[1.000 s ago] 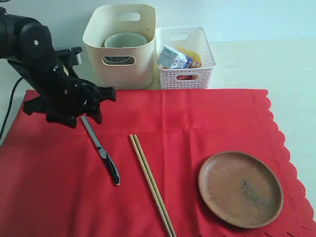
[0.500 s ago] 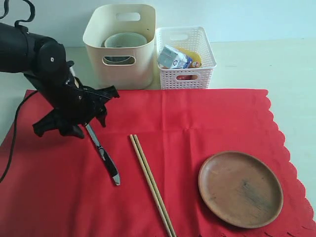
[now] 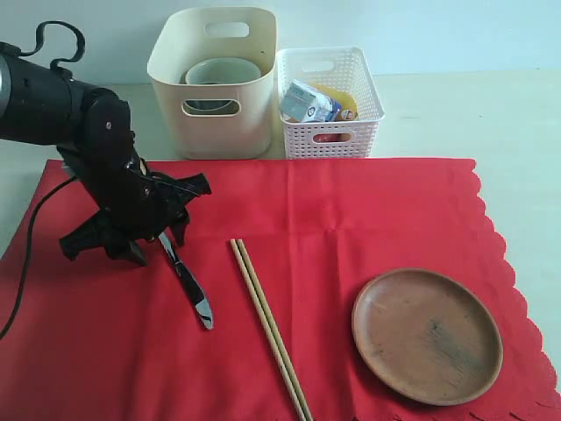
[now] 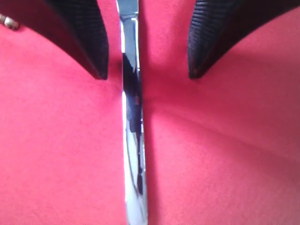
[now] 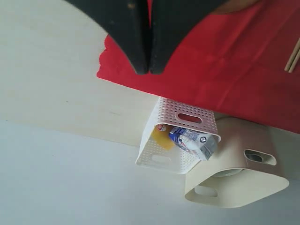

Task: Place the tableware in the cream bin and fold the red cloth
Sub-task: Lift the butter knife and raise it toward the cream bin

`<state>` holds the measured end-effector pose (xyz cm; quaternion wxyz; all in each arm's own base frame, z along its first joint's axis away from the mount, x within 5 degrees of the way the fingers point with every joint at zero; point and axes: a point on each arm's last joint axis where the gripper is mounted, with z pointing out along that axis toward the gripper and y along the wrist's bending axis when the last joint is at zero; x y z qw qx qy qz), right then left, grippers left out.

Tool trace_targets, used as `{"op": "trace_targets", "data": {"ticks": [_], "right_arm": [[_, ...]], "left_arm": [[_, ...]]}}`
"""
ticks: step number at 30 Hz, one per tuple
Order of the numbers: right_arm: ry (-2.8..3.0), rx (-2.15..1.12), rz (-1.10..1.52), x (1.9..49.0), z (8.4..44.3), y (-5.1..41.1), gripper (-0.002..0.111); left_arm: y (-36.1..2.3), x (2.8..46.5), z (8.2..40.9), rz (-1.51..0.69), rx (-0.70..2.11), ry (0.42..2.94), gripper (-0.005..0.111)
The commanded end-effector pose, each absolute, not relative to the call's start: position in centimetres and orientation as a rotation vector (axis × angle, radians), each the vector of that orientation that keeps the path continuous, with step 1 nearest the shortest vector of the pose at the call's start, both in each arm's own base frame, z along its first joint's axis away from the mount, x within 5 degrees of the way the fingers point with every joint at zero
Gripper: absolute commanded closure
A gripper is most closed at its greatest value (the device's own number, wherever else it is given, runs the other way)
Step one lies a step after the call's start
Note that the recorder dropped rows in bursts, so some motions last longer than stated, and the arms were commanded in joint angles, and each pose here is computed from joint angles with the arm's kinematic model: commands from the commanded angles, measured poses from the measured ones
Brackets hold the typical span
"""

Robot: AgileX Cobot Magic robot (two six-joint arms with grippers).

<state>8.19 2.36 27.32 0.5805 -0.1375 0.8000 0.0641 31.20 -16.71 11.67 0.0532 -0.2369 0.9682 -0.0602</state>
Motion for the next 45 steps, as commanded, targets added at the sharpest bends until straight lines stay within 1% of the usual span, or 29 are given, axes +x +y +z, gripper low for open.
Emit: {"op": "trace_targets", "data": {"ticks": [1, 2, 4, 7, 9, 15, 19, 21, 23, 27, 35, 45], "right_arm": [[1.854, -0.316, 0.154, 8.1, 27.4, 2.3, 0.108], [1.854, -0.316, 0.154, 8.1, 27.4, 2.3, 0.108], [1.854, -0.316, 0.154, 8.1, 27.4, 2.3, 0.108], [1.854, -0.316, 0.154, 8.1, 27.4, 2.3, 0.108], [1.854, -0.316, 0.154, 8.1, 27.4, 2.3, 0.108], [1.854, -0.316, 0.154, 8.1, 27.4, 2.3, 0.108], [1.854, -0.316, 0.154, 8.1, 27.4, 2.3, 0.108], [1.858, -0.312, 0.161, 8.1, 27.4, 2.4, 0.108], [1.858, -0.312, 0.161, 8.1, 27.4, 2.4, 0.108], [1.858, -0.312, 0.161, 8.1, 27.4, 2.4, 0.108], [1.856, -0.312, 0.162, 8.1, 27.4, 2.4, 0.108], [1.858, -0.312, 0.161, 8.1, 27.4, 2.4, 0.108]], "left_arm": [[-16.8, 31.2, 10.8, -0.151, -0.715, 2.959, 0.061], [-16.7, 31.2, 10.8, -0.148, -0.709, 2.958, 0.065], [-16.7, 31.2, 10.8, -0.141, -0.667, 2.964, 0.079], [-16.7, 31.1, 10.8, -0.125, -0.580, 2.990, 0.095], [-16.6, 31.0, 10.8, -0.107, -0.534, 3.012, 0.101], [-15.9, 30.7, 10.7, -0.044, -0.412, 3.073, 0.097], [-15.8, 30.6, 11.0, -0.032, -0.287, 3.096, 0.098], [-15.7, 30.5, 11.2, -0.019, -0.225, 3.107, 0.100], [-15.6, 30.4, 11.4, 0.001, -0.145, 3.117, 0.107], [-15.3, 30.2, 12.0, 0.046, -0.008, 3.123, 0.107], [-14.5, 30.2, 14.9, 0.076, 0.240, 3.050, 0.107], [-11.6, 30.3, 19.4, 0.044, 0.346, 2.952, 0.107]]}}
